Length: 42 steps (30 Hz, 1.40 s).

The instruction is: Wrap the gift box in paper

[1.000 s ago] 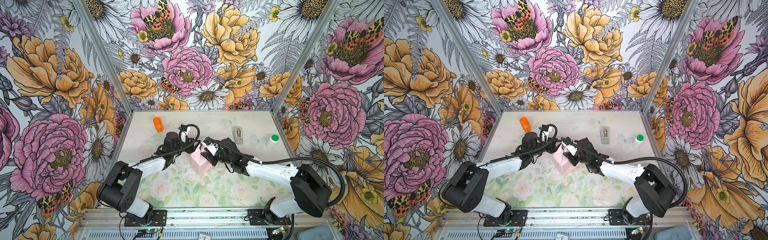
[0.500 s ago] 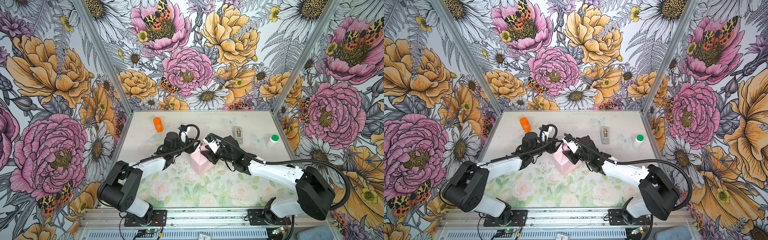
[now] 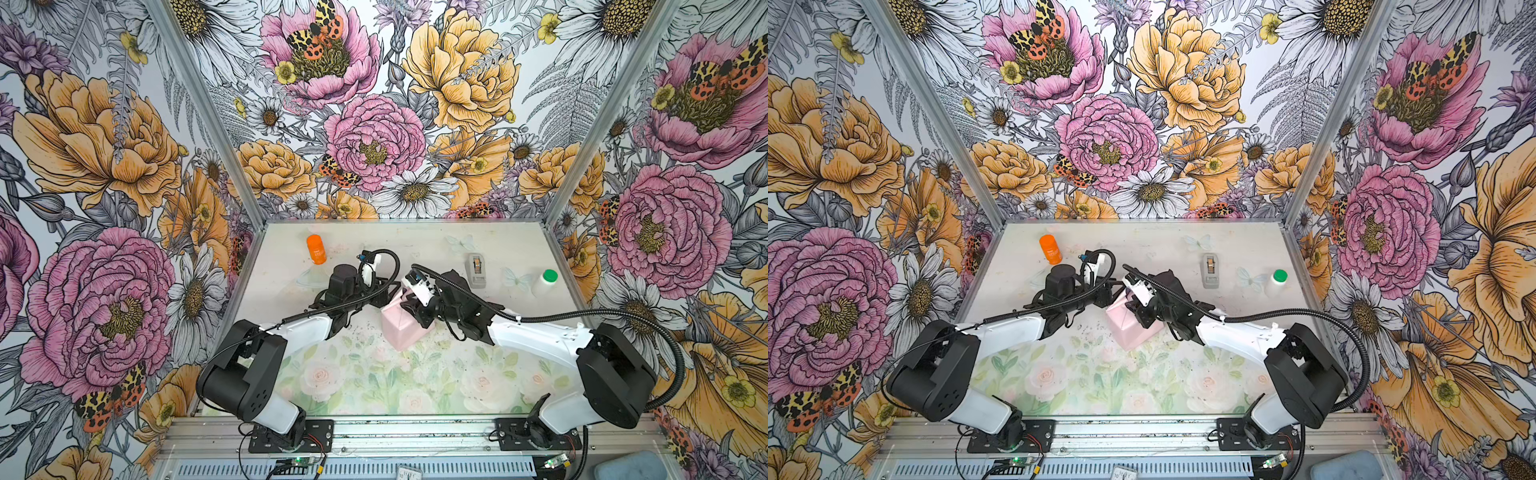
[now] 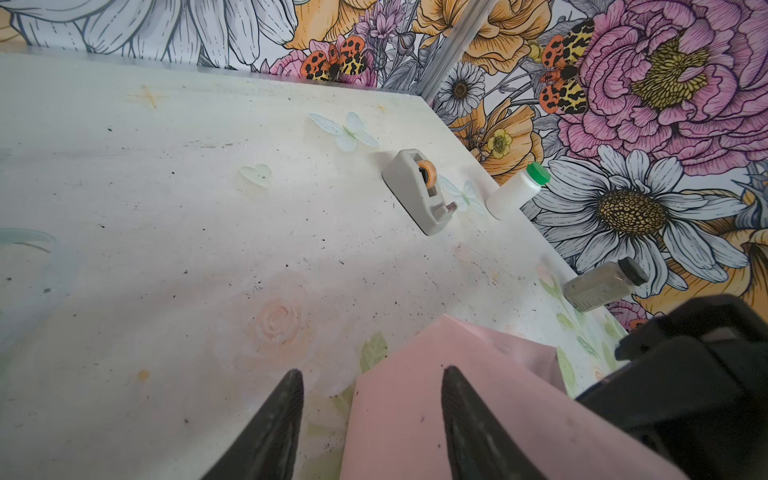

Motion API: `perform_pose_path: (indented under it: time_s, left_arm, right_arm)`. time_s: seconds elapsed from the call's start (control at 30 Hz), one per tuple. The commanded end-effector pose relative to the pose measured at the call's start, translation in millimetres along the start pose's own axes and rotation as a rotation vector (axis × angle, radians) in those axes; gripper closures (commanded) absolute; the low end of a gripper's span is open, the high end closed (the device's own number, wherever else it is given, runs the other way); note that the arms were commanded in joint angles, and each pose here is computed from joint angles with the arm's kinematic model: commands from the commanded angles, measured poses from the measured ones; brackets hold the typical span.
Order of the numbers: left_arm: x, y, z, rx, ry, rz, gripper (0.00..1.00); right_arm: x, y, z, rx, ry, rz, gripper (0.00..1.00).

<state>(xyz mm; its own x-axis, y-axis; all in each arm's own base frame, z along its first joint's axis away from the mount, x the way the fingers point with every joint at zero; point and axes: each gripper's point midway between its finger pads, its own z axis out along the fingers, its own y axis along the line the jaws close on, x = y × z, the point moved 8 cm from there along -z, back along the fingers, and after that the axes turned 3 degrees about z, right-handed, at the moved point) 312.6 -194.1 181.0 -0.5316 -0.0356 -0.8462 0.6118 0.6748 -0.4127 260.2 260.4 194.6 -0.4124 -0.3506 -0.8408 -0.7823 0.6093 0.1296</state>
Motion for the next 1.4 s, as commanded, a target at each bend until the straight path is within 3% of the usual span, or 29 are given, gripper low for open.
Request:
perform_pose_path:
  time_s: [0.0, 0.17, 0.33, 0.53, 0.67, 1.07, 1.37]
  left_arm:
    - [-2.6, -4.7, 2.8, 0.040, -0.002, 0.035, 0.45]
    - [-0.6, -8.1, 3.7, 0.066, 0.008, 0.046, 0.45]
    - [0.9, -12.5, 4.8, 0.088, 0.017, 0.062, 0.45]
    - [4.5, -18.0, 5.4, 0.101, 0.036, 0.087, 0.45]
    - [9.6, -21.0, 5.8, 0.099, 0.063, 0.110, 0.45]
    - [21.5, -23.2, 1.3, 0.020, 0.141, 0.202, 0.45]
    - [22.9, -25.4, 1.8, 0.010, 0.150, 0.224, 0.45]
  right_arm:
    - [-9.0, 3.0, -22.3, -0.002, -0.050, 0.025, 0.59]
    - [-9.4, 5.2, -52.3, 0.030, -0.137, 0.140, 0.51]
    - [-5.0, 1.3, -75.5, 0.100, -0.169, 0.373, 0.46]
    - [2.5, 5.4, -75.6, 0.057, -0.121, 0.616, 0.31]
    - [6.9, 5.0, -65.6, 0.046, -0.082, 0.733, 0.30]
    - [5.2, 2.6, -48.2, 0.085, -0.014, 0.839, 0.25]
    - [5.4, 1.8, -34.1, 0.104, 0.027, 0.848, 0.25]
